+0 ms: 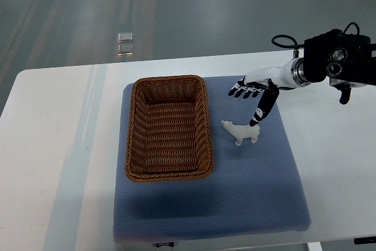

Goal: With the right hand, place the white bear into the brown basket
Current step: 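Move the right hand over the white polar bear figurine, then lower the right hand and close its fingers around the polar bear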

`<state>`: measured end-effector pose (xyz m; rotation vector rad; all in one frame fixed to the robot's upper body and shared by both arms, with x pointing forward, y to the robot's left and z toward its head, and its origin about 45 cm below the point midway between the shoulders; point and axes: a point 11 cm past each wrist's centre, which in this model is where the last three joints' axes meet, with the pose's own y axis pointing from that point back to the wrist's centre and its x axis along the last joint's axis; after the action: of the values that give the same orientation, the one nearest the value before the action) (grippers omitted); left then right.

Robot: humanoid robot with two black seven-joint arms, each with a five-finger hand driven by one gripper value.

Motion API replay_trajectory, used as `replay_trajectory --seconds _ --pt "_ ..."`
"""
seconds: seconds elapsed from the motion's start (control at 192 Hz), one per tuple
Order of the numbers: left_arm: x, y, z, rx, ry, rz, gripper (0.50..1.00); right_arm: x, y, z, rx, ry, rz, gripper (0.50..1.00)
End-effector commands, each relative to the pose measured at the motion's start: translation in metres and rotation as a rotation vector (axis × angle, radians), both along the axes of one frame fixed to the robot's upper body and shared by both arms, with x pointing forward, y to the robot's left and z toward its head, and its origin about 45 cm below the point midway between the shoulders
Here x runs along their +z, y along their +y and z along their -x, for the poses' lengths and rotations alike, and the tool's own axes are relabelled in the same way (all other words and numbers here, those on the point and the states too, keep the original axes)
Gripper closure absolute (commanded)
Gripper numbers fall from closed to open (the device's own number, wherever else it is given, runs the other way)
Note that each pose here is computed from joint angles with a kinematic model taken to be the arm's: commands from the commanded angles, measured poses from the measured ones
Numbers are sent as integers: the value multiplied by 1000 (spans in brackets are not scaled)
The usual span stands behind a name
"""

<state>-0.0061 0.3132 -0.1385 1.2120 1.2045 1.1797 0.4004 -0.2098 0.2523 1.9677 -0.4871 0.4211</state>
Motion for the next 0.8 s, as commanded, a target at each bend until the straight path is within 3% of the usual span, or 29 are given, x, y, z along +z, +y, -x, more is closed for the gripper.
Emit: replay_trajectory --seconds 0.0,0.572,0.707,0.796 --pt "0 1 0 0 0 -2 500 -11 -3 3 -6 3 8 581" --pt "0 3 0 2 0 -8 500 -40 8 14 -15 6 -15 599" --pt "0 2 0 0 0 -7 500 -45 6 16 -25 8 -16 670" --pt "0 2 0 0 0 -5 500 -49 5 17 -27 -2 -10 683"
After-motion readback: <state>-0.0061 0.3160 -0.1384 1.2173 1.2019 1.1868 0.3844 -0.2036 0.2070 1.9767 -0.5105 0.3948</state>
